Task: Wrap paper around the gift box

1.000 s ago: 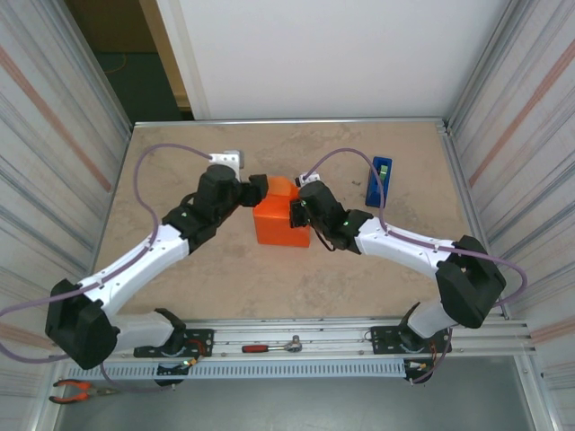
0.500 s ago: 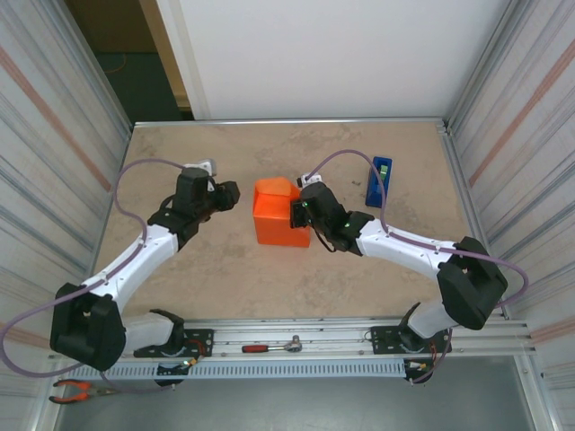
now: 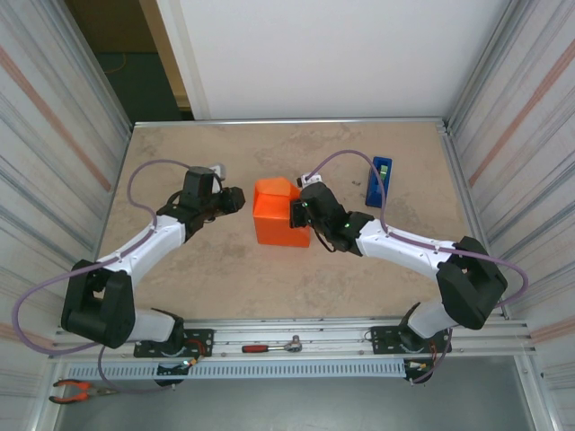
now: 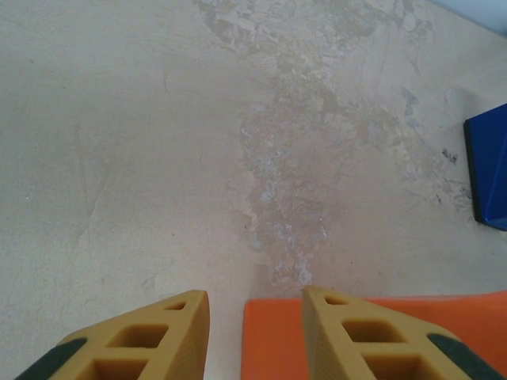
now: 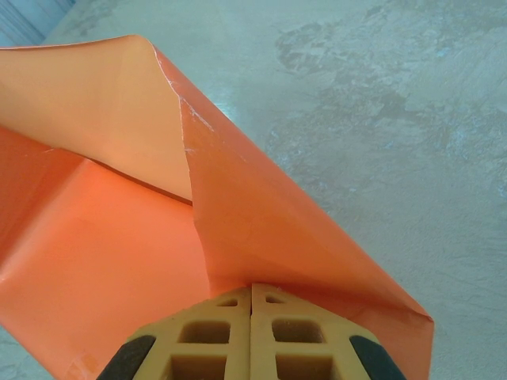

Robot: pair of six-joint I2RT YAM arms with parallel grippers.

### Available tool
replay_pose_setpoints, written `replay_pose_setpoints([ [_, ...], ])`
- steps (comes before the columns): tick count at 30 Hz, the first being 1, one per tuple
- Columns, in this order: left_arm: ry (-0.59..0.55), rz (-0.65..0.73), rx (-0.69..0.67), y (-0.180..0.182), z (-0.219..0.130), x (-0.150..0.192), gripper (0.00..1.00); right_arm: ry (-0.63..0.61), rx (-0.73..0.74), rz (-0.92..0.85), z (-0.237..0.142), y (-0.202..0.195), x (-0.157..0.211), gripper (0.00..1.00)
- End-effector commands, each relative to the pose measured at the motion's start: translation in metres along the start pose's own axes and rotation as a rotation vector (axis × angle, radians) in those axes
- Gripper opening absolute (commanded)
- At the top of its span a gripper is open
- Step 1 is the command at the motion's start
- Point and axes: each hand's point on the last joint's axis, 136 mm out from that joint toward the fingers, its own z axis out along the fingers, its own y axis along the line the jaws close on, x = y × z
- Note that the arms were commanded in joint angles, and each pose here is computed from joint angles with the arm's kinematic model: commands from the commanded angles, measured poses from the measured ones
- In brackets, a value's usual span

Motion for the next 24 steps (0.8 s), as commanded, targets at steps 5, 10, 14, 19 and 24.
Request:
replay_pose_setpoints([
  [5, -0.034, 0.012, 0.059, -0.017, 0.001, -0.015, 0.35, 0.403, 0.069, -0.033, 0.006, -0.028, 0.122, 0.0],
  [10, -0.049, 0.034, 0.083, -0.032, 0.0, -0.023, 0.35, 0.405, 0.07, -0.033, 0.007, -0.028, 0.122, 0.0],
  [14, -0.065, 0.068, 0.1, -0.048, -0.007, -0.026, 0.34, 0.403, 0.071, -0.033, 0.007, -0.028, 0.121, 0.0],
  [19, -0.057, 0.092, 0.127, -0.065, -0.012, -0.018, 0.34, 0.401, 0.071, -0.033, 0.007, -0.028, 0.121, 0.0],
  [24, -0.039, 0.113, 0.133, -0.075, -0.01, -0.005, 0.3, 0.404, 0.072, -0.033, 0.008, -0.028, 0.122, 0.0],
])
